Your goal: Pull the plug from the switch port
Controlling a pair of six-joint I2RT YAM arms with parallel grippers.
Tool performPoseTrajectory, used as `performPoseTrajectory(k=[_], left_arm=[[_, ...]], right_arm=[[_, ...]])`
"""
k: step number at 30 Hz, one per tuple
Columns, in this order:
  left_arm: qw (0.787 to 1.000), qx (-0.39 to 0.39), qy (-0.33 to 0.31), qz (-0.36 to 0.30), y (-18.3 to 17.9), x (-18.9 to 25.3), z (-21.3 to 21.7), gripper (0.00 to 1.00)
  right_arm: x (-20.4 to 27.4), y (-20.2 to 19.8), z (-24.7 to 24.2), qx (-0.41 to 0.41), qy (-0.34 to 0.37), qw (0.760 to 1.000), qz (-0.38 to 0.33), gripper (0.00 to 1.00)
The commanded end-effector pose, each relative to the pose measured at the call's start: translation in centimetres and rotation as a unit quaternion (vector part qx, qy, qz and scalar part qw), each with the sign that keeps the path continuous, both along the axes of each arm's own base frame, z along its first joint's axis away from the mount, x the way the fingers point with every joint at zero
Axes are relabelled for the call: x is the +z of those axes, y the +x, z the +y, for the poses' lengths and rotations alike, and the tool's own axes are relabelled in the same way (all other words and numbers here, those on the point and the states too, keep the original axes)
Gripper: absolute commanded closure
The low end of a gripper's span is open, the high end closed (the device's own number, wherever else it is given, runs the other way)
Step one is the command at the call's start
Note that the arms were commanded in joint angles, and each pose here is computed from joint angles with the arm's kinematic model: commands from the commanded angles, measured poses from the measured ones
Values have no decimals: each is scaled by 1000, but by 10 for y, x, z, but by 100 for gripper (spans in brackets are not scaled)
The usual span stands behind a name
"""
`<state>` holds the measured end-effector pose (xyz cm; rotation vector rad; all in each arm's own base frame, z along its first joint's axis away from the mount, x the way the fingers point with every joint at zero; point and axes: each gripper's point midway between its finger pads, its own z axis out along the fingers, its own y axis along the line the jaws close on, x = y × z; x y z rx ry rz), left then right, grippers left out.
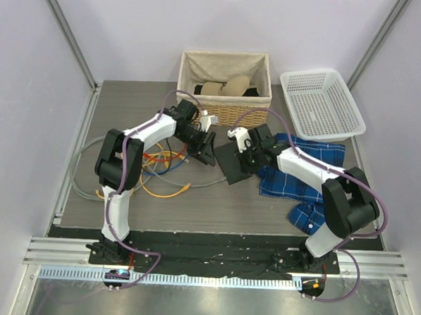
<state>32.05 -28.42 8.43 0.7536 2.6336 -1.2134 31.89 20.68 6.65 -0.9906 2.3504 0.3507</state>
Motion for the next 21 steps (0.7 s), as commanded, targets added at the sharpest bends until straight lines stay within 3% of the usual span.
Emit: performPoseTrajectory(k=[1, 7, 10, 13, 15, 18, 21], left_arm=[[1000, 8, 14, -12, 23, -21, -6, 48], [1000, 6, -16, 14, 45, -41, -36, 49], [1000, 7, -12, -2, 69, -46, -47, 49], [998, 7, -4, -60, 92, -25, -46, 48], [996, 0, -5, -86, 91, -6, -41, 47], [997, -18, -15, -76, 67, 4, -29, 46], [999, -33, -29, -20, 25, -5, -21, 46]], right_arm=[[7, -7, -9, -16, 19, 1000, -1, 99], [12, 4, -32, -59, 25, 998, -2, 99], [11, 10, -45, -87, 30, 996, 5, 99], [8, 9, -50, -96, 34, 995, 15, 99], [5, 5, -48, -92, 39, 995, 23, 99], [5, 7, -43, -93, 52, 994, 28, 99], [5, 11, -38, -94, 60, 993, 33, 99]])
